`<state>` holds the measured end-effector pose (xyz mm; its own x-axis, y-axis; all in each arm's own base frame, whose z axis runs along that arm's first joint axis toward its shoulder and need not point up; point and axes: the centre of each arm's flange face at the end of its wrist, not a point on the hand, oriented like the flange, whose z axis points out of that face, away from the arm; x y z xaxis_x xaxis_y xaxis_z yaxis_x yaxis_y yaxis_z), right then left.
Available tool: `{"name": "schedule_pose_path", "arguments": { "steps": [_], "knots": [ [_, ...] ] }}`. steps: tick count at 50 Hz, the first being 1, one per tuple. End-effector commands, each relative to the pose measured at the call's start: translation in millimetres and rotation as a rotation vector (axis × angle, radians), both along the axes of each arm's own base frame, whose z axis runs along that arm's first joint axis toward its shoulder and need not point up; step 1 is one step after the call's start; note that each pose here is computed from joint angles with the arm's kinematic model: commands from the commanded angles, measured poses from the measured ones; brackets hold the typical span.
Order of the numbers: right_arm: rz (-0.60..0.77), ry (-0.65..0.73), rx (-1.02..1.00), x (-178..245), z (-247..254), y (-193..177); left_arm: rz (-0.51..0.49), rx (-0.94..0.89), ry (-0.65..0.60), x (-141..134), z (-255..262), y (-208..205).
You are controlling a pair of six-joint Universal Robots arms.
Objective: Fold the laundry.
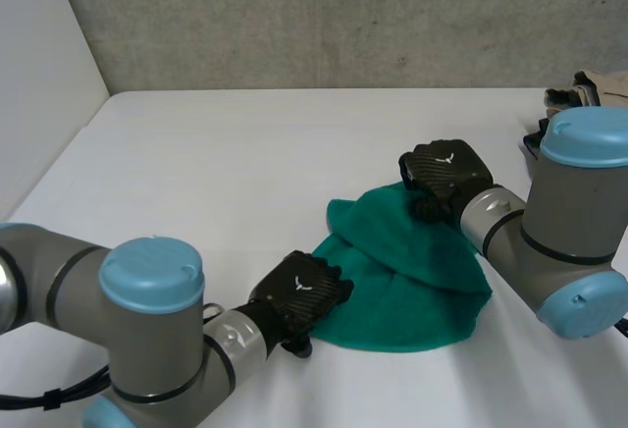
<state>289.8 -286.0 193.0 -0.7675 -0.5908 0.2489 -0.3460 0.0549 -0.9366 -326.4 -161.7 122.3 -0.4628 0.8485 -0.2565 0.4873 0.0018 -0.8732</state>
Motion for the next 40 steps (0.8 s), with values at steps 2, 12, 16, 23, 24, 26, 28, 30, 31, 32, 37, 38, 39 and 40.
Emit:
{"name": "schedule_pose_path", "arguments": {
  "steps": [2, 12, 16, 23, 24, 26, 28, 30, 31, 32, 37, 38, 39, 40],
  "knots": [
    [-0.003, 0.002, 0.010, -2.8, -8.1, 2.5, -0.020, -0.033, -0.010, -11.5, -4.9, -7.0],
    [-0.006, 0.008, 0.023, -5.3, -13.8, 4.4, -0.080, -0.109, -0.041, -28.4, -13.4, -11.0],
    [-0.008, 0.008, 0.024, -5.9, -14.6, 4.3, -0.104, -0.143, -0.054, -35.1, -15.7, -13.5],
    [-0.012, 0.011, 0.030, -7.7, -16.1, 4.1, -0.111, -0.189, -0.058, -43.7, -16.8, -25.1],
    [-0.014, 0.011, 0.030, -8.1, -16.1, 3.6, -0.112, -0.196, -0.056, -45.0, -15.9, -26.6],
    [-0.014, 0.011, 0.030, -8.1, -16.1, 3.6, -0.110, -0.210, -0.052, -47.3, -14.7, -31.8],
    [-0.014, 0.011, 0.030, -8.1, -16.1, 3.6, -0.107, -0.217, -0.048, -49.0, -14.4, -35.5],
    [-0.015, 0.010, 0.028, -8.7, -15.4, 3.6, -0.105, -0.226, -0.044, -51.8, -15.0, -40.4],
    [-0.015, 0.010, 0.028, -8.7, -15.4, 3.5, -0.105, -0.228, -0.042, -52.7, -14.8, -42.2],
    [-0.015, 0.011, 0.030, -8.7, -16.0, 3.5, -0.104, -0.232, -0.041, -53.4, -14.6, -43.2],
    [-0.014, 0.011, 0.030, -8.4, -15.8, 4.2, -0.097, -0.246, -0.032, -57.2, -14.6, -52.9],
    [-0.014, 0.011, 0.030, -8.4, -15.8, 4.2, -0.094, -0.246, -0.030, -57.3, -14.5, -54.8],
    [-0.014, 0.010, 0.028, -8.3, -15.4, 4.0, -0.093, -0.246, -0.028, -57.8, -14.9, -56.1],
    [-0.014, 0.010, 0.028, -8.3, -15.4, 4.0, -0.093, -0.244, -0.028, -57.9, -15.7, -57.1]
  ]
}}
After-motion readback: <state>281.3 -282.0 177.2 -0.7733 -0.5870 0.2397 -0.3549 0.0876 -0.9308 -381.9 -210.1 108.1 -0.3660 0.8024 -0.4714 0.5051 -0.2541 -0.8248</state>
